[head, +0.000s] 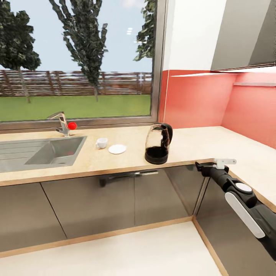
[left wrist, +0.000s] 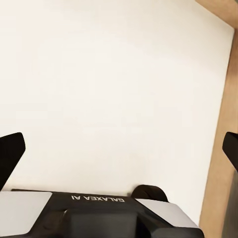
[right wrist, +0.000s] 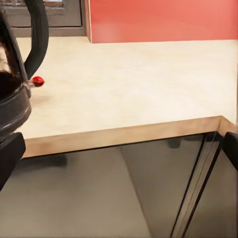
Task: Set up a coffee station on the kitchen countertop: keep the coffee maker on the countertop, move the bottle of coffee from the kitchen shelf to the counter next to the coffee maker, place a paper coffee filter on top of the coffee maker, put the saucer next to the coffee maker with the coffee cup on the saucer, and place the electric kettle next to the coffee maker.
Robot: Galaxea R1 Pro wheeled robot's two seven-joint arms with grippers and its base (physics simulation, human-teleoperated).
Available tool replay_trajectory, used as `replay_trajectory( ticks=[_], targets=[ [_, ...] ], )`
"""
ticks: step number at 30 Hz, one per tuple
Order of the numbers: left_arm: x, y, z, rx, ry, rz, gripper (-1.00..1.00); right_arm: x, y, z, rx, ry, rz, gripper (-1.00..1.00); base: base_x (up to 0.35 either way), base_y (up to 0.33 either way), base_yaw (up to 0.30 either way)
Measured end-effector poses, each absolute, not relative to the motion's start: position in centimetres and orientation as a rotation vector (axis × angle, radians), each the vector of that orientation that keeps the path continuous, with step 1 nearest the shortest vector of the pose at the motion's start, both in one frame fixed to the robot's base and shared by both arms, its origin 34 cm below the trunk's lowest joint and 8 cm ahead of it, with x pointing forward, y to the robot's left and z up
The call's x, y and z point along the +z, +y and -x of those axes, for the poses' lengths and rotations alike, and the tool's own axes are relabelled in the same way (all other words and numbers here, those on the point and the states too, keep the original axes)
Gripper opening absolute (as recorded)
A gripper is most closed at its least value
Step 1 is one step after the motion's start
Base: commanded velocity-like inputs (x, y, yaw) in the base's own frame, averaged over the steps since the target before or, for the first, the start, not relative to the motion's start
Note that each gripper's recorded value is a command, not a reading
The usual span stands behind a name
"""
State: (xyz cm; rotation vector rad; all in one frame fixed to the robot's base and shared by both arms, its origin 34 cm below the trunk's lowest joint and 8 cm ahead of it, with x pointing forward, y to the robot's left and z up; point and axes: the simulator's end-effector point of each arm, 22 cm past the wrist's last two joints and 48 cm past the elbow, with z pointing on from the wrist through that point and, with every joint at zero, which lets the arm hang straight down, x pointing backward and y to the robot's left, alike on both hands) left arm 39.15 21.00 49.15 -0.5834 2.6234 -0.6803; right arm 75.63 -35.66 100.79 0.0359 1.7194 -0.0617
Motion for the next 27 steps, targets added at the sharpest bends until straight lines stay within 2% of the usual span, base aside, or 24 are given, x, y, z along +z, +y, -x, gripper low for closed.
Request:
replay_trajectory(
  ticks=[17,27],
  targets=[
    [48.7,22.5,-37.8,-0.658,2.625,0.636,1.00,100.9,-35.7,-75.6,-0.061,1.718,-0.036,1.00,0.000,-0.011,0.000],
    [47.9,24.7,-34.5,-0.618,2.584,0.854,1.00,100.9,-35.7,-75.6,-0.061,1.717,-0.038,1.00,0.000,0.000,0.056]
  ],
)
